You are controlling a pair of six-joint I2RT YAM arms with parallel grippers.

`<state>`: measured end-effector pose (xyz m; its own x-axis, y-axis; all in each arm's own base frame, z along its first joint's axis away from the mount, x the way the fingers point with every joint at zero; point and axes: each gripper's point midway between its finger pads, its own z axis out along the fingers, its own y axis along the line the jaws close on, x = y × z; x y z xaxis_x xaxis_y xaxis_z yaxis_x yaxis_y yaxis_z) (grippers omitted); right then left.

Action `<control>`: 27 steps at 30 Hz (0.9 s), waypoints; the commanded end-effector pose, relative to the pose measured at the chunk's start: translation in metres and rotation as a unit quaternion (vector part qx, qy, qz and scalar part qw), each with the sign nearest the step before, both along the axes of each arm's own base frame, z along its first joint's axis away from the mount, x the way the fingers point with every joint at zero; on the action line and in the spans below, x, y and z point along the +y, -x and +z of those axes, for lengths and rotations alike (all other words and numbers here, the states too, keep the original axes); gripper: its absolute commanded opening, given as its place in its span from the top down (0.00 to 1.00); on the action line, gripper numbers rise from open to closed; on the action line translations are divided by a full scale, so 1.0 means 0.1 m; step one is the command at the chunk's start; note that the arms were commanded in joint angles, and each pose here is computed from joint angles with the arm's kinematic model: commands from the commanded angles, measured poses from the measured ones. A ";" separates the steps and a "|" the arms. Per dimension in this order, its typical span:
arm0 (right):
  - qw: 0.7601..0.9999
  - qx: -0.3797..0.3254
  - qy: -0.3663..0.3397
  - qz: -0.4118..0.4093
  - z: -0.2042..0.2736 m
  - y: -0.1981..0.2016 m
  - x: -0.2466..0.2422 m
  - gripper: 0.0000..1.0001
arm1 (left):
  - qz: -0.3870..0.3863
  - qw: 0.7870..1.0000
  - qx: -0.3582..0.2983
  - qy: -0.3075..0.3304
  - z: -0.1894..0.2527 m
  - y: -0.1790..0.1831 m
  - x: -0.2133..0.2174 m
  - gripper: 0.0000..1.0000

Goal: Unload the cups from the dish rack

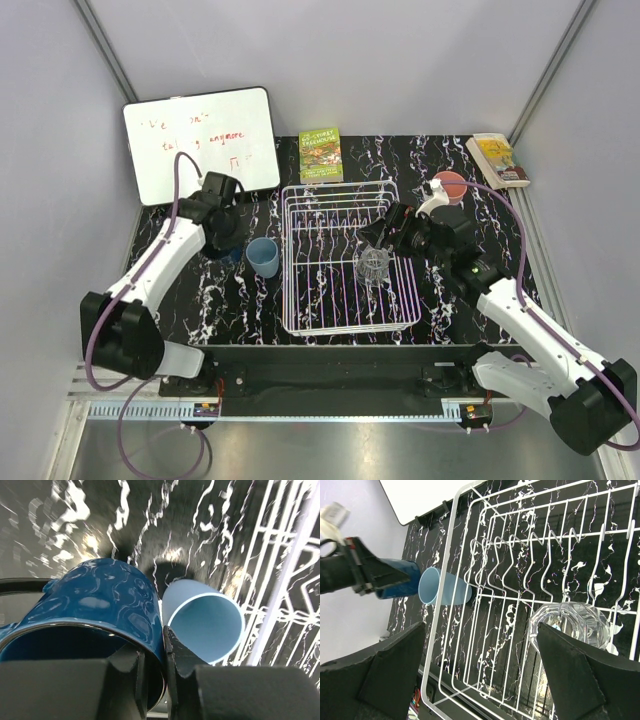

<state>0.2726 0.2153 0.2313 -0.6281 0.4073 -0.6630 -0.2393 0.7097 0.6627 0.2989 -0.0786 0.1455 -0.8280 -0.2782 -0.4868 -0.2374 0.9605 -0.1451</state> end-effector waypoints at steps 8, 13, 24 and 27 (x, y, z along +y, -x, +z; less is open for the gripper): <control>1.000 -0.021 -0.001 0.001 0.16 -0.05 0.02 0.00 | 0.003 0.999 0.013 0.031 -0.27 -0.12 -0.06 1.00; 1.000 -0.018 0.000 0.003 0.13 -0.07 0.03 0.00 | 0.011 0.999 0.033 0.027 -0.44 -0.07 -0.02 1.00; 1.000 -0.016 0.003 0.003 0.10 -0.08 0.04 0.00 | 0.014 0.997 0.063 0.029 -0.72 -0.02 -0.03 1.00; 1.000 -0.015 0.004 0.003 0.08 -0.08 0.04 0.00 | 0.012 0.998 0.061 0.031 -0.72 -0.03 -0.04 1.00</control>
<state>0.2752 0.2168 0.2221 -0.6437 0.3957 -0.6551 -0.2253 0.7200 0.6563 0.2843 -0.0776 0.0640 -0.8985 -0.3118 -0.3089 -0.2878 0.9499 -0.1219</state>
